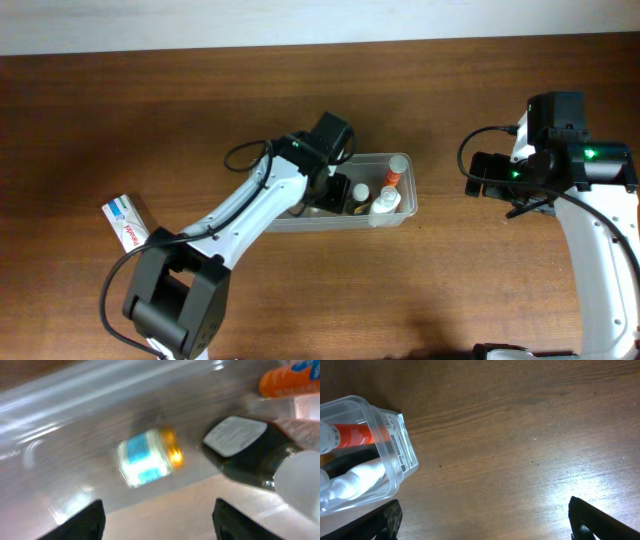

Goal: Pack container
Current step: 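Place the gold-capped jar into the container and release, then grasp the white-and-blue medicine box with the left gripper, then lower the medicine box into the container's left end and release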

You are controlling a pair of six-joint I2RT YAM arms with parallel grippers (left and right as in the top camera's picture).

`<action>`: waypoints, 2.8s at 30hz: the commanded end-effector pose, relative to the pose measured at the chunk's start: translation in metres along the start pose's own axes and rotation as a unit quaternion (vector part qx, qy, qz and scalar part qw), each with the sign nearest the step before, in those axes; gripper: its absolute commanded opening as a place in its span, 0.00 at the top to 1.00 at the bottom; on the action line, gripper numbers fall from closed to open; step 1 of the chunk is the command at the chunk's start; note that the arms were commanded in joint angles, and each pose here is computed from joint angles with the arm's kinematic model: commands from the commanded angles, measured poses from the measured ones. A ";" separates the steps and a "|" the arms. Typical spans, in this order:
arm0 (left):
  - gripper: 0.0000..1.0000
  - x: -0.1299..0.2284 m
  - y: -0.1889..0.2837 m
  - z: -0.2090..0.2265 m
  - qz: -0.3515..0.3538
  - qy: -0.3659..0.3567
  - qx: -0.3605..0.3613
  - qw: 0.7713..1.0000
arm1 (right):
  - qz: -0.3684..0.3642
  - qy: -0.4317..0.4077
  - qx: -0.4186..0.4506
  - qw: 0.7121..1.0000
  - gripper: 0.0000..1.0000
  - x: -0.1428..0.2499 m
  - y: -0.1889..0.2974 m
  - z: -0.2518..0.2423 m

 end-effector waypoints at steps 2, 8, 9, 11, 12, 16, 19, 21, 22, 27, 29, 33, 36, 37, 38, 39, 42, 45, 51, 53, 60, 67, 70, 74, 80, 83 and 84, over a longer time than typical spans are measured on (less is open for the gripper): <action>0.21 -0.028 0.092 0.041 -0.103 0.044 -0.041 0.993 | 0.004 0.001 -0.001 1.000 0.02 0.000 -0.002 -0.002; 0.01 -0.009 0.180 0.128 -0.173 0.153 -0.104 0.967 | 0.004 0.001 -0.001 1.000 0.02 0.000 -0.002 -0.002; 0.01 -0.003 0.189 0.143 -0.177 0.175 -0.112 0.962 | 0.004 0.001 -0.001 1.000 0.02 0.000 -0.002 -0.002; 0.00 0.015 0.205 0.183 -0.179 0.236 -0.134 0.946 | 0.004 0.001 -0.001 1.000 0.02 0.000 -0.002 -0.002; 0.01 0.025 0.209 0.202 -0.175 0.269 -0.145 0.936 | 0.003 0.001 -0.001 1.000 0.02 0.000 -0.002 -0.002; 0.01 0.061 0.212 0.267 -0.146 0.371 -0.171 0.901 | 0.003 0.001 -0.001 1.000 0.02 0.000 -0.002 -0.002; 0.01 0.091 0.187 0.313 -0.110 0.445 -0.157 0.875 | 0.003 0.001 -0.001 1.000 0.02 0.000 -0.002 -0.001; 0.00 0.105 0.165 0.330 -0.080 0.474 -0.147 0.865 | 0.003 0.001 -0.001 1.000 0.02 0.000 -0.002 -0.001; 0.01 0.111 0.152 0.337 -0.066 0.484 -0.142 0.861 | 0.003 0.001 -0.001 1.000 0.02 0.000 -0.002 -0.002; 0.00 0.133 0.064 0.357 0.030 0.508 -0.118 0.853 | 0.003 0.001 -0.001 1.000 0.02 0.000 -0.002 -0.001; 0.00 0.136 0.038 0.359 0.057 0.507 -0.111 0.853 | 0.004 0.001 -0.001 1.000 0.02 0.000 -0.002 -0.001; 0.01 0.139 0.003 0.364 0.096 0.507 -0.101 0.851 | 0.004 0.001 -0.001 1.000 0.02 0.000 -0.002 -0.001; 0.01 0.142 -0.014 0.366 0.115 0.508 -0.096 0.848 | 0.004 0.001 -0.001 1.000 0.02 0.000 -0.002 -0.001; 0.01 0.143 -0.018 0.367 0.118 0.508 -0.095 0.848 | 0.004 0.001 -0.001 1.000 0.02 0.000 -0.002 -0.001; 0.01 0.143 -0.020 0.368 0.117 0.508 -0.096 0.848 | 0.004 0.001 -0.001 1.000 0.02 0.000 -0.002 -0.001; 0.05 0.143 -0.022 0.368 0.118 0.508 -0.096 0.848 | 0.004 0.001 -0.001 1.000 0.02 0.000 -0.002 -0.002; 0.27 0.142 -0.023 0.369 0.115 0.508 -0.096 0.848 | 0.004 0.001 -0.001 1.000 0.02 0.000 -0.002 -0.001; 0.55 0.140 -0.023 0.371 0.108 0.507 -0.098 0.849 | 0.004 0.001 -0.001 1.000 0.02 0.000 -0.002 -0.001; 0.65 0.135 -0.024 0.368 0.103 0.503 -0.093 0.853 | 0.004 0.001 -0.001 1.000 0.02 0.000 -0.002 -0.002; 0.66 0.131 -0.021 0.365 0.101 0.498 -0.092 0.856 | 0.004 0.001 -0.001 1.000 0.02 0.000 -0.002 -0.002; 0.65 0.081 0.037 0.341 0.029 0.447 -0.100 0.888 | 0.003 0.001 -0.001 1.000 0.02 0.000 -0.002 -0.002; 0.65 0.008 0.129 0.264 -0.118 0.218 -0.110 0.962 | 0.003 0.001 -0.001 1.000 0.02 -0.001 -0.002 -0.001; 0.65 -0.015 0.150 0.210 -0.164 0.066 -0.104 0.979 | 0.001 0.002 -0.001 1.000 0.02 -0.001 -0.002 -0.001; 0.65 -0.029 0.145 0.137 -0.169 -0.126 -0.068 0.975 | 0.000 0.002 -0.002 1.000 0.02 -0.002 -0.002 -0.001; 0.66 -0.022 0.101 0.067 -0.110 -0.314 -0.036 0.942 | 0.000 0.002 -0.002 1.000 0.02 -0.002 -0.002 -0.001; 0.66 -0.015 0.076 0.056 -0.070 -0.332 -0.022 0.940 | 0.000 0.002 -0.002 1.000 0.02 -0.002 -0.002 -0.001; 0.66 -0.011 0.067 0.055 -0.055 -0.334 -0.017 0.941 | 0.000 0.002 -0.002 1.000 0.02 -0.002 -0.002 -0.001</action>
Point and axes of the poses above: each gripper's point midway between its finger pads, its own y axis back along the fingers, its own z axis along the line the jaws close on, x = y × z, the point moved 7 cm from there along y, back along the fingers
